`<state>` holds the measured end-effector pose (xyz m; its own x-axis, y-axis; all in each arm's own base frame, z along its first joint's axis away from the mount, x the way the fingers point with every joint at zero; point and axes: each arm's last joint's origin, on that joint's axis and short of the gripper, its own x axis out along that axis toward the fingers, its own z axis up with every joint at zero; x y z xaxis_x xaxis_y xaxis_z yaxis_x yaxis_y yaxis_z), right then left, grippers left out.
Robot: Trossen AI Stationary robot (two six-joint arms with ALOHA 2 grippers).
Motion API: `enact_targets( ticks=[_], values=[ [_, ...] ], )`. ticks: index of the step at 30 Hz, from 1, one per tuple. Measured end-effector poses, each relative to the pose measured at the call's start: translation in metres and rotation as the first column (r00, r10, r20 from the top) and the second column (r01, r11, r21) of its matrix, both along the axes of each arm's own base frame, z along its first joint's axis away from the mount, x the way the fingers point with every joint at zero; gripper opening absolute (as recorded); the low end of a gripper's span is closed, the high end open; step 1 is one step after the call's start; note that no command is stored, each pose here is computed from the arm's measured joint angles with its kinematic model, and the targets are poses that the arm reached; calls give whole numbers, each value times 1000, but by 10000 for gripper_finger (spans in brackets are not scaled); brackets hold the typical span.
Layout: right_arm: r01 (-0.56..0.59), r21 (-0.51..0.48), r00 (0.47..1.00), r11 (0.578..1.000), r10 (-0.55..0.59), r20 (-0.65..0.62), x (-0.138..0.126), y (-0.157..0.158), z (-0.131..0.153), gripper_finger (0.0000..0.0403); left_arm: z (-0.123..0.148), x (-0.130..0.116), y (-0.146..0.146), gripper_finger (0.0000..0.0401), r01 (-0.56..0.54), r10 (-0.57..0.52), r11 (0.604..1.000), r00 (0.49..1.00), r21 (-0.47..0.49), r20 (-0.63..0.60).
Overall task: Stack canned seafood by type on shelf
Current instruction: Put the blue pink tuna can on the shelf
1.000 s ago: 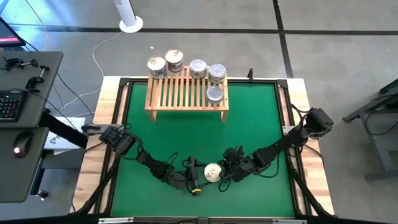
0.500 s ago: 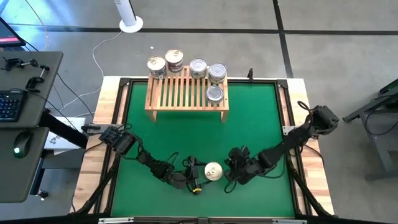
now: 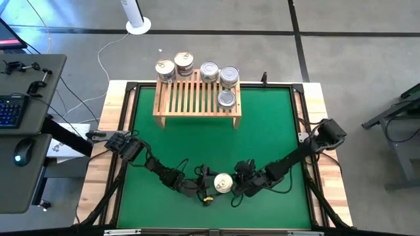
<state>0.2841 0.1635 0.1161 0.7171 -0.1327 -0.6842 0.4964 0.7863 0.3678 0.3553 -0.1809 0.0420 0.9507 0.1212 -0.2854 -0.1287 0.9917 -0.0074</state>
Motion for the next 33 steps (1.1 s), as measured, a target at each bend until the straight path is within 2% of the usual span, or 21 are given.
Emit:
enact_targets(
  ticks=[15,22,28,33],
  values=[
    [8,10,999,1000,-9,37,11,-3,-12,0,5,0,-3,383,13,-14,1000,998,26,53],
    [0,-15,1000,1000,0,29,6,3,-13,0,8,-9,-15,370,-97,91,993,992,66,91],
    [46,-57,997,997,-49,-57,-13,5,-5,0,7,-26,-27,369,-230,218,967,969,105,120],
    [81,-79,994,994,-86,-61,-25,7,4,0,15,-46,-32,368,-325,310,943,936,67,168]
  ],
)
